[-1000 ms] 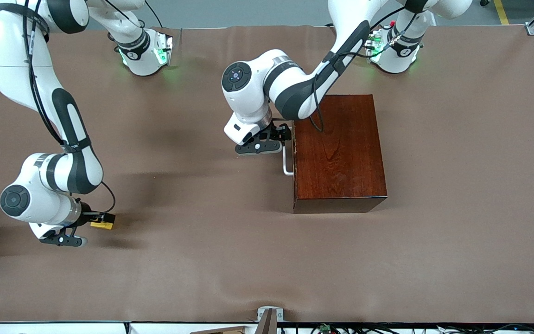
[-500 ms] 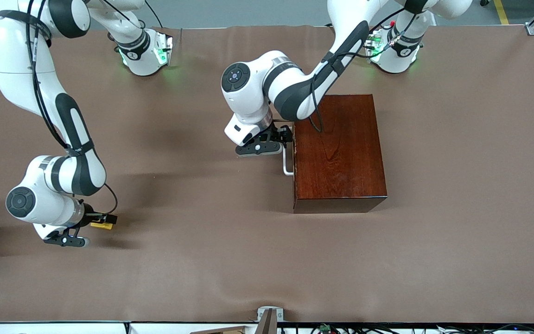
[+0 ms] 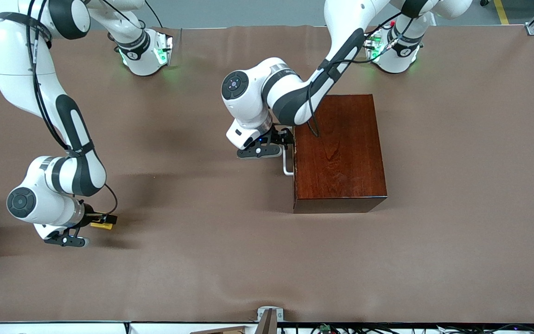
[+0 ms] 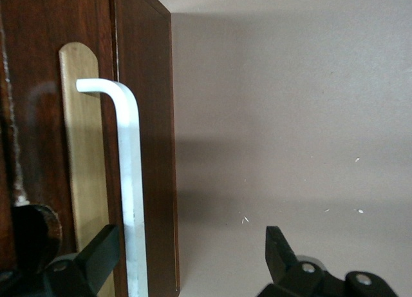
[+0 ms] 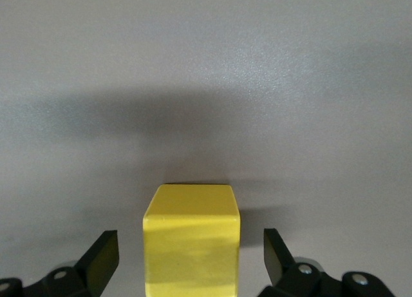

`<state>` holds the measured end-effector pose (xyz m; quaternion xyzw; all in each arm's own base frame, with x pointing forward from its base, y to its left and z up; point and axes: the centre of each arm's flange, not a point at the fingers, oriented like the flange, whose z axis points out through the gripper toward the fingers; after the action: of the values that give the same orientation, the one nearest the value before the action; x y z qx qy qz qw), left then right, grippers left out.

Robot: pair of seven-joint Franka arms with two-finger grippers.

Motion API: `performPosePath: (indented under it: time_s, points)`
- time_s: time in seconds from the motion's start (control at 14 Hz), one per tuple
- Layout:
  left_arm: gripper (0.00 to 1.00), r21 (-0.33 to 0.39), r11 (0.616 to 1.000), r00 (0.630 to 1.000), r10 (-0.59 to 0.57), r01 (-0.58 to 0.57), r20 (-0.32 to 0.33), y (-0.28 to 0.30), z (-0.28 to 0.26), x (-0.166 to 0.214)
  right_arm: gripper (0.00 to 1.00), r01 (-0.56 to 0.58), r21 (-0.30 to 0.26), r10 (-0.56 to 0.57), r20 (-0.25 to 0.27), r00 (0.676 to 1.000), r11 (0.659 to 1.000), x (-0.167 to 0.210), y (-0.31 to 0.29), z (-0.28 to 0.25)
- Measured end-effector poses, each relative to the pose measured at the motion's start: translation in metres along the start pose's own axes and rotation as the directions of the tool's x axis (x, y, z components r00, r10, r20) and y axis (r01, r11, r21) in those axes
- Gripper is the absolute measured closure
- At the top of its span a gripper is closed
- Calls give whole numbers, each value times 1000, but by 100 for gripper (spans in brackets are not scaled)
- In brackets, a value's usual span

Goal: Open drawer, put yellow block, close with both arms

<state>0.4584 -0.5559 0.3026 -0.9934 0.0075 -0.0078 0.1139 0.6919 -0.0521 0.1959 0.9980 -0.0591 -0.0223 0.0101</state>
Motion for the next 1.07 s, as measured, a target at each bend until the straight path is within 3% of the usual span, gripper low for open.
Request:
performPosePath:
  time_s: [0.29, 1.07]
  points:
    - [0, 8, 1000, 1000, 5, -5, 7, 3, 8, -2, 45, 0, 0, 0, -2, 1000, 1000, 0, 0, 0]
    - [0, 5, 1000, 1000, 15, -15, -1, 8, 11, -6, 44, 72, -3, -72, -30, 997, 997, 8, 6, -10]
